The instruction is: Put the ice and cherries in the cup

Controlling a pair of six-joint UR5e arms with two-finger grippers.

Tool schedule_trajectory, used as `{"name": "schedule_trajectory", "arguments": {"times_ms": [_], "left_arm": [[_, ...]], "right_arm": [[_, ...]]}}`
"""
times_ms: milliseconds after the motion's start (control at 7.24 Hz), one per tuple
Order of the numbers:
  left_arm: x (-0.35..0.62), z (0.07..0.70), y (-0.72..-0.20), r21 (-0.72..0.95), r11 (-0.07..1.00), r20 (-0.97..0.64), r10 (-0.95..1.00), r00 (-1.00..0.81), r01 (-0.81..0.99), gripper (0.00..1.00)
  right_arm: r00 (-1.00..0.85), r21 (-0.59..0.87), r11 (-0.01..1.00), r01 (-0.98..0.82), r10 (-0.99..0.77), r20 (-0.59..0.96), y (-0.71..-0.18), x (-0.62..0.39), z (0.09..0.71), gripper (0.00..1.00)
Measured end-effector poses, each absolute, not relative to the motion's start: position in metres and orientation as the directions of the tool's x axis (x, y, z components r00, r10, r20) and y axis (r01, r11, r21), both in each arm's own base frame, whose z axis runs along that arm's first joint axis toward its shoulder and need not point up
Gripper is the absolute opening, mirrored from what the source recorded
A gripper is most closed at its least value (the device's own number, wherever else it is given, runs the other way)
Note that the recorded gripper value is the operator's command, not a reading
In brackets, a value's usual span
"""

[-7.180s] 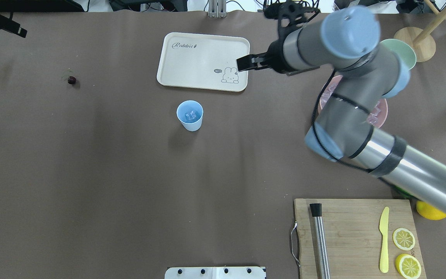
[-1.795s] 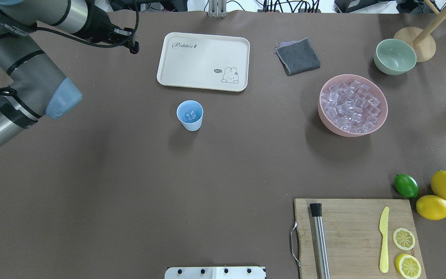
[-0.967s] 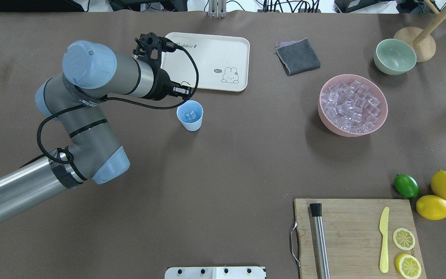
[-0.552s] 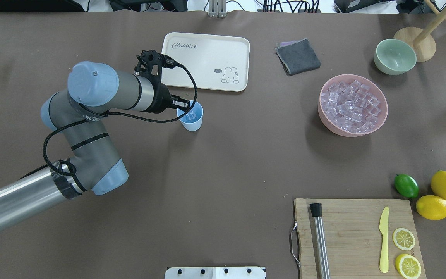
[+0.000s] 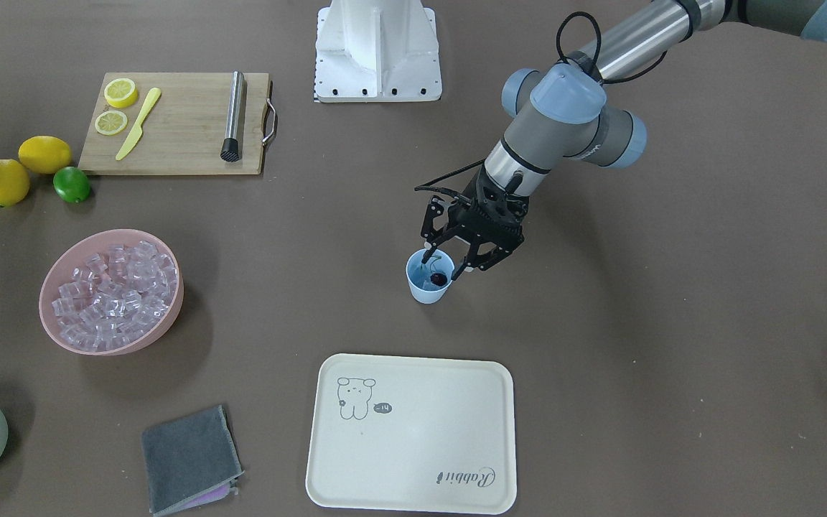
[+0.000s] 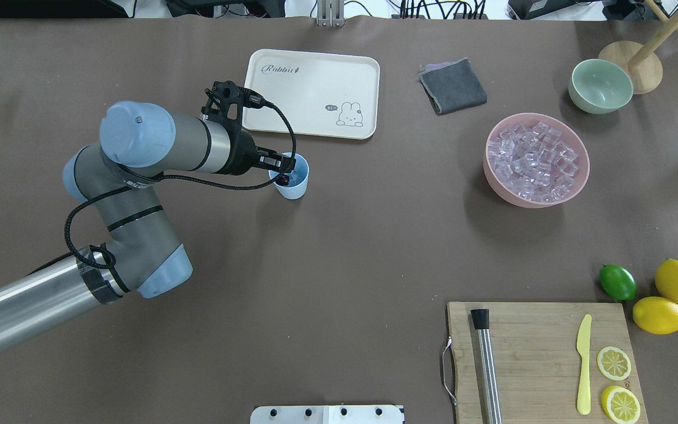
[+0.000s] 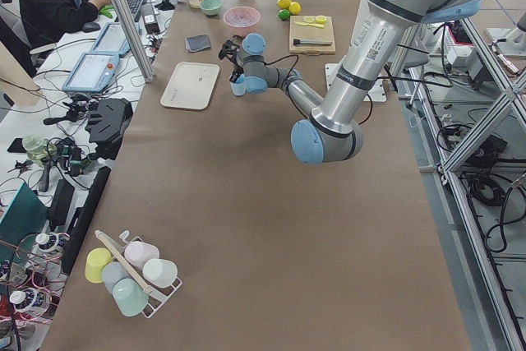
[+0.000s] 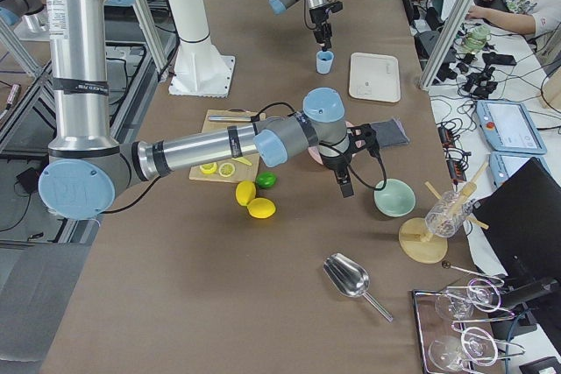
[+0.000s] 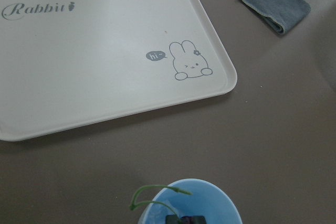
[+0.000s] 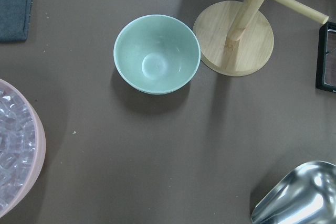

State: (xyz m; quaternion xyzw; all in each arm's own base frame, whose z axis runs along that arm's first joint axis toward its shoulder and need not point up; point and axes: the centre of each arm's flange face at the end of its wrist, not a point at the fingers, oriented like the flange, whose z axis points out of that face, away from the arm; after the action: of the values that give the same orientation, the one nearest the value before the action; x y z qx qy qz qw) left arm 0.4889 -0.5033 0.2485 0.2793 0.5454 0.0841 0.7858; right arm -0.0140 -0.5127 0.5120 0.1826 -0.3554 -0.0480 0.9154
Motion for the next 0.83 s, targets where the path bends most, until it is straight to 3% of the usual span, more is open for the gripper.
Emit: {"name": "schedule_trajectory", "arguments": {"times_ms": [414, 828], "left_arm": [[0.454, 0.246, -0.524, 0.530, 0.818, -0.814, 0.417, 0.405, 0.225, 0.97], [0.359, 0.300, -0.588, 0.517, 0.832, -0.779, 0.361, 0.512, 0.201, 0.97]], "right_arm": [[0.742, 0.371, 0.928, -0.042, -0.219, 0.633, -0.514, -0.014, 0.511, 1.00], [0.741, 0.360, 0.932, -0.054, -0.204, 0.640, -0.513, -0.008, 0.513, 1.00]]}}
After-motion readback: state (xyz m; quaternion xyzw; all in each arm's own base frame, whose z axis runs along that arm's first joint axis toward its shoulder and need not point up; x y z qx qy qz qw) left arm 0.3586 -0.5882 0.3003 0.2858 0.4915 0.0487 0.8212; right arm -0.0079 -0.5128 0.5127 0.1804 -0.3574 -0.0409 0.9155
